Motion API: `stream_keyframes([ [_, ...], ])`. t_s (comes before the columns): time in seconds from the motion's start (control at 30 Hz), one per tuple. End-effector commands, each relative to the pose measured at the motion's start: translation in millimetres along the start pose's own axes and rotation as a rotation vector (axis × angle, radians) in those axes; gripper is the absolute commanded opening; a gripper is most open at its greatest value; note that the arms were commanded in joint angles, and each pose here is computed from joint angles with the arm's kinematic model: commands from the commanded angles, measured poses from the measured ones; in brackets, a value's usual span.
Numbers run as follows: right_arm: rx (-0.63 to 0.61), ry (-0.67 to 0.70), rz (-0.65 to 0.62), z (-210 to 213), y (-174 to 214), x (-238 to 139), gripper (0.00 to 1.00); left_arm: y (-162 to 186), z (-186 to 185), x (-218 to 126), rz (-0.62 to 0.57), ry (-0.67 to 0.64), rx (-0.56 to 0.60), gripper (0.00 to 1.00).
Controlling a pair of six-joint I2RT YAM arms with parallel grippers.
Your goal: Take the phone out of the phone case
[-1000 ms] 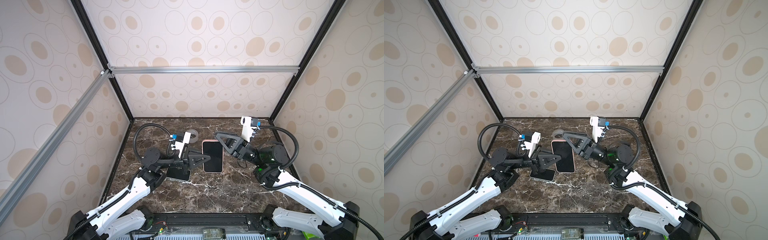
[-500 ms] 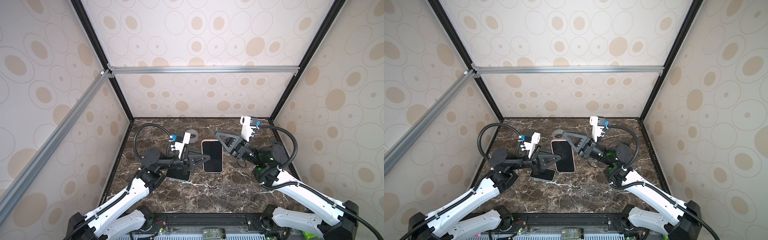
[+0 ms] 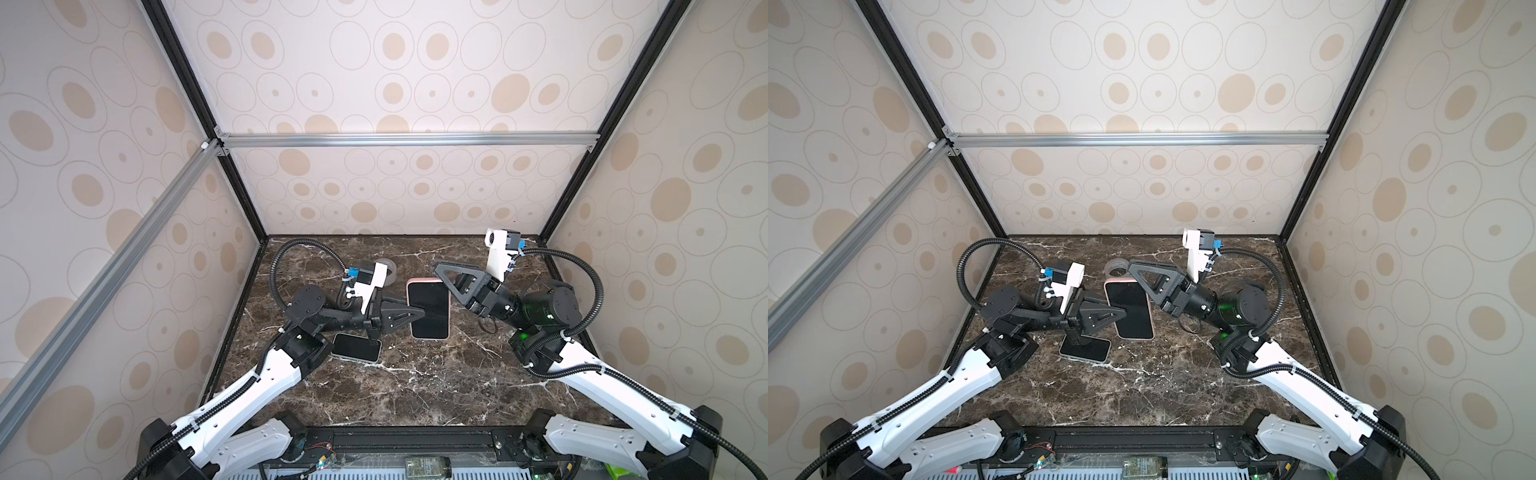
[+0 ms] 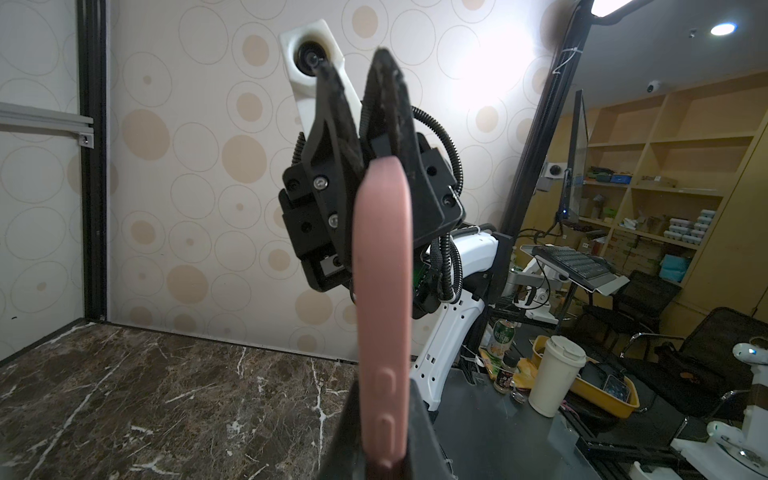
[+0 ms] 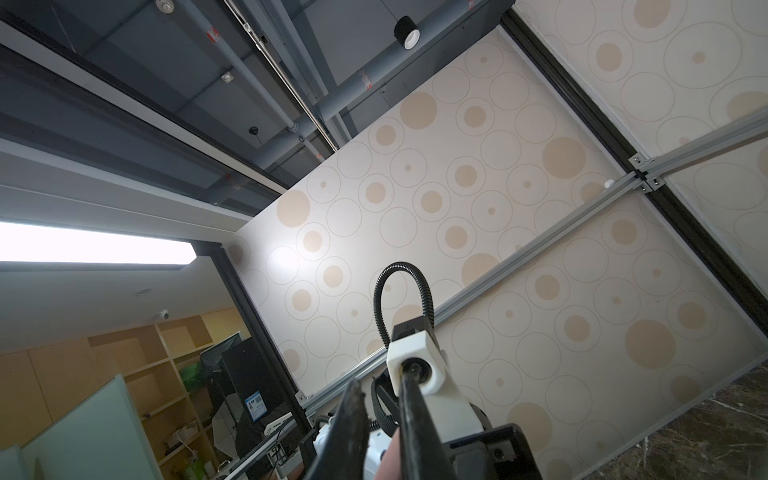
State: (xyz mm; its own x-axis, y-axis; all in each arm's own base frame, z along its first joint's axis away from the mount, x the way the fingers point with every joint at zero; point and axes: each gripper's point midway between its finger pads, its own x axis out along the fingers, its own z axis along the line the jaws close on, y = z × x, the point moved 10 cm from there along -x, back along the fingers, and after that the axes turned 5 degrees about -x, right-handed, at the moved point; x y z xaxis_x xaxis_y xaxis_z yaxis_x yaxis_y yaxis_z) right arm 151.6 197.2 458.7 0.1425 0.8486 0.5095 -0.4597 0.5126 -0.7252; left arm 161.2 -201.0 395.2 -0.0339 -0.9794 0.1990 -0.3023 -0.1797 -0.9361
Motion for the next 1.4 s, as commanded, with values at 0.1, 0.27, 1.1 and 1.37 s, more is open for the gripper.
stream_keyframes([
  [0.1, 0.104, -0.093, 0.102, 22, 1, 3, 0.05, -12, 15, 7, 0.006, -0.044, 0.105, 0.0],
  [0.27, 0.125, -0.11, 0.116, 23, 1, 4, 0.05, -18, 16, 8, 0.014, -0.048, 0.148, 0.0],
  [1.1, 0.154, -0.13, 0.149, 31, 5, 3, 0.11, -38, 19, 10, 0.011, -0.093, 0.264, 0.0],
  [1.37, 0.154, -0.147, 0.167, 34, 5, 5, 0.15, -46, 24, 9, 0.017, -0.111, 0.287, 0.0],
])
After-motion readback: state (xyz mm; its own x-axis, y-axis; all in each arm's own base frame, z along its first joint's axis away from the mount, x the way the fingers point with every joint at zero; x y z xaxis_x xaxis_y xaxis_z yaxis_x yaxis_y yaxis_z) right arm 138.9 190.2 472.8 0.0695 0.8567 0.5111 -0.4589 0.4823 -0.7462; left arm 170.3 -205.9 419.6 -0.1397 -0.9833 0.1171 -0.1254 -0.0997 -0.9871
